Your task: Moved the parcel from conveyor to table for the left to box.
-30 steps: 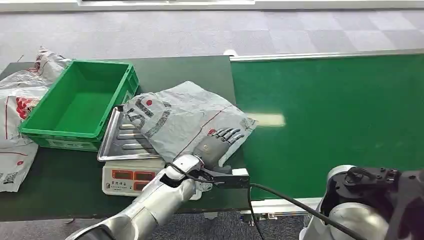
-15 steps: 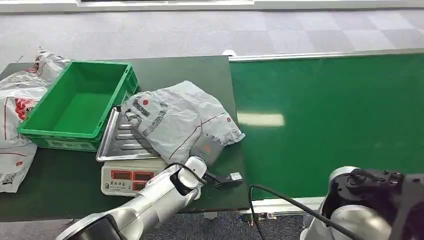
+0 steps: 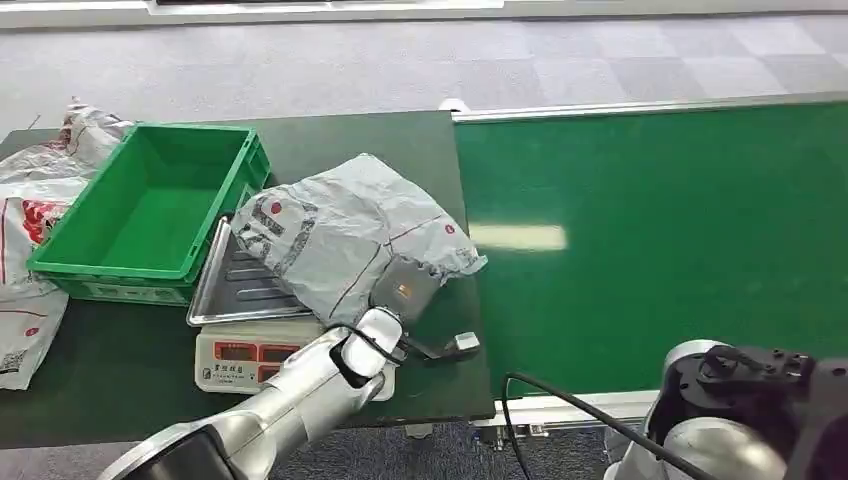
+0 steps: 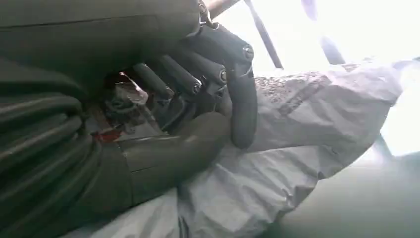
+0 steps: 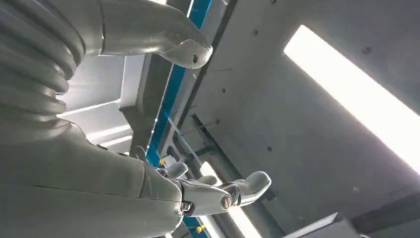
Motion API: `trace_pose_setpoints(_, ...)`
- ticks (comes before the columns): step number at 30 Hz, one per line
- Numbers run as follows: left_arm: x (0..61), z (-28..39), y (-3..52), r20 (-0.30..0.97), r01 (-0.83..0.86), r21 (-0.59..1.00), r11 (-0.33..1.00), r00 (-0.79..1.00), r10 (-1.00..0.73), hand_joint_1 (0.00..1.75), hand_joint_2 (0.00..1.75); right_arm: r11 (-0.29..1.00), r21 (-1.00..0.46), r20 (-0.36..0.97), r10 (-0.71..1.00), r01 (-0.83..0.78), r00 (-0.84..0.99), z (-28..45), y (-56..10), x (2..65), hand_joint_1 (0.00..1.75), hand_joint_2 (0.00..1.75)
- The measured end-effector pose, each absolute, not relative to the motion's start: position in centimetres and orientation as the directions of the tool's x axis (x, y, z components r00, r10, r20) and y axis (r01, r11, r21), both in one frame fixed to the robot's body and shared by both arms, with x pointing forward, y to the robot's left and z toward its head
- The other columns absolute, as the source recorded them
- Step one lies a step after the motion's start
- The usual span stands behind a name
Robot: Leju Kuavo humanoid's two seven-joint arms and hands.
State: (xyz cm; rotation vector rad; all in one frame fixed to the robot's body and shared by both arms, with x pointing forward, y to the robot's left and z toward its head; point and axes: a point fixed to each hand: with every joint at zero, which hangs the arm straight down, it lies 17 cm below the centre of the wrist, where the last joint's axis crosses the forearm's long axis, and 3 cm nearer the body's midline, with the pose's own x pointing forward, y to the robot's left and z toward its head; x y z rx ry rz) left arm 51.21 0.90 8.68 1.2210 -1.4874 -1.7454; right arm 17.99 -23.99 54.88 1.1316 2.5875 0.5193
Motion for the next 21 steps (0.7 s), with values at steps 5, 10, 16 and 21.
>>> trace_pose_setpoints(5,50.4,23.6,0.2,-0.035,-0.470,0.850,0.236,-0.498,-0.866,1.75,1.75,0.631,0.422,-0.096,0.745,0.651,-0.660,54.7,-24.1,18.0,0.00,1.75)
trace_pose_setpoints(10,48.1,32.9,3.9,-0.014,-0.631,0.678,0.378,-0.525,-0.851,1.75,1.75,0.631,0.421,-0.094,0.744,0.651,-0.661,54.6,-24.2,18.0,0.00,1.75)
trace_pose_setpoints(16,44.7,42.4,10.9,-0.087,-0.799,0.431,0.420,-0.500,-0.862,1.75,1.75,0.633,0.421,-0.092,0.742,0.649,-0.664,54.6,-24.2,18.1,0.00,1.75)
trace_pose_setpoints(21,43.8,44.9,15.8,-0.032,-0.862,0.341,0.375,-0.409,-0.912,1.75,1.75,0.635,0.421,-0.092,0.740,0.648,-0.666,54.6,-24.2,18.1,0.00,1.75)
